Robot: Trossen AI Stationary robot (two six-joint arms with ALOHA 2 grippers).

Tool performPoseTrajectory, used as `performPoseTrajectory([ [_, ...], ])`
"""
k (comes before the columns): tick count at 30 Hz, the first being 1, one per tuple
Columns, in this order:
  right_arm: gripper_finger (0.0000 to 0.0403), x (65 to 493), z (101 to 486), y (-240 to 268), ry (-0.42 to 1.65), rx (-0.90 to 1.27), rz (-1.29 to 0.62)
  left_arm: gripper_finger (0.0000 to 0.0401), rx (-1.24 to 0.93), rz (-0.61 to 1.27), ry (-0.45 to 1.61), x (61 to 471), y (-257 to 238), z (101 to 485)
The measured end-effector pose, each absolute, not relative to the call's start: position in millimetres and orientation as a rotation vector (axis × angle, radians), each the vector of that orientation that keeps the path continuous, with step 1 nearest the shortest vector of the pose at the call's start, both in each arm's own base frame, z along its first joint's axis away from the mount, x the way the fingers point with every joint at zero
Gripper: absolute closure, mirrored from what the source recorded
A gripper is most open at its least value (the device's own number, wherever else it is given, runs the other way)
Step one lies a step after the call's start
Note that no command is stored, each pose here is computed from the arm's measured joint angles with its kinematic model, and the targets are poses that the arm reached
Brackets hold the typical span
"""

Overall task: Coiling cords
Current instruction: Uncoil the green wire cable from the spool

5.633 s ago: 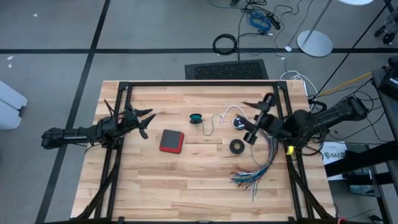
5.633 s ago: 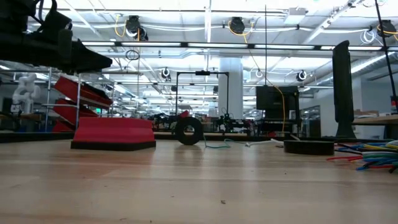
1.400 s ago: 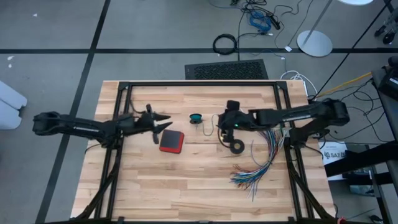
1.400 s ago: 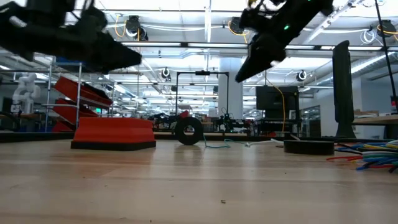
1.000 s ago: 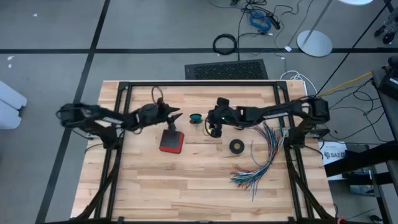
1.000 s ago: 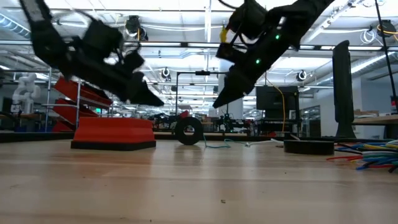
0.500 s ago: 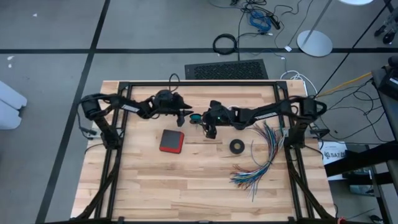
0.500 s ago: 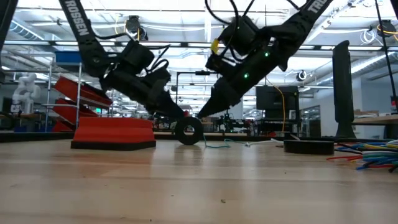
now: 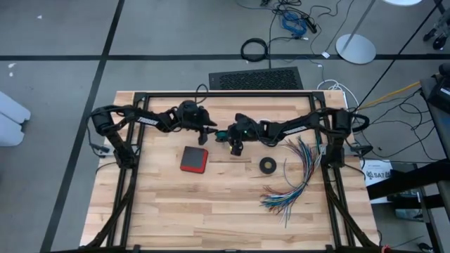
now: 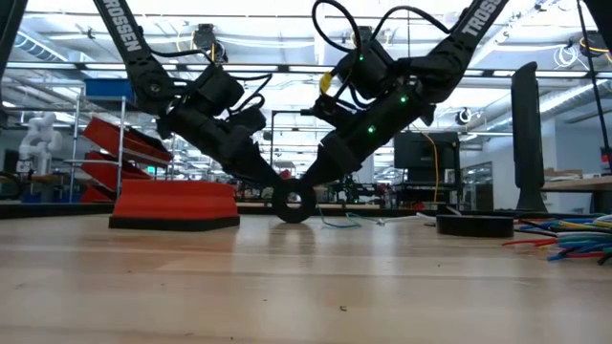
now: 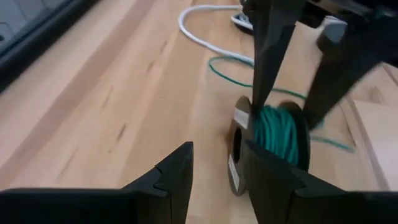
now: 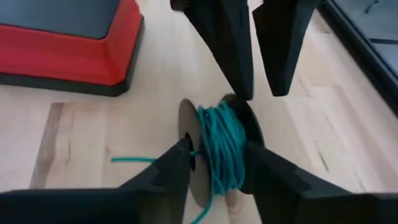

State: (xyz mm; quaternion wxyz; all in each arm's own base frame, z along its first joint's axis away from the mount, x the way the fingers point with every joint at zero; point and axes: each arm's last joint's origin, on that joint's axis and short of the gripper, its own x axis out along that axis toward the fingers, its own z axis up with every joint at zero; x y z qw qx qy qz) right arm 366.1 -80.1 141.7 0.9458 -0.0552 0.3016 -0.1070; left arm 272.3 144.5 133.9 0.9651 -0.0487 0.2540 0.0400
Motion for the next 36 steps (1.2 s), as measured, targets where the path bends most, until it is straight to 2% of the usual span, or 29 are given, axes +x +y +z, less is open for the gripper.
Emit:
performPoseTrajectory([
  [9,0.0385,366.0,138.2,-79.1,0.632,-0.126,-0.187,0.0259,-0.108,0.042,0.517,272.0,143.0,133.1],
  [11,0.0397,365.9,137.9,-78.7,0.637,-0.143,-0.178,0.0259,-0.108,0.048,0.516,271.1,144.5,133.4],
  [19,0.0402,363.4,137.4,-79.2,0.673,-0.195,-0.170,0.0259,-0.082,0.072,0.454,265.5,149.1,152.8],
  [27,0.0403,355.7,148.4,-77.3,0.728,-0.298,-0.125,0.0259,-0.115,-0.037,0.452,264.0,144.1,154.7],
  [36,0.0403,337.1,192.3,-64.2,0.722,-0.384,-0.078,0.0259,-0.074,-0.082,0.429,271.4,132.4,157.0],
])
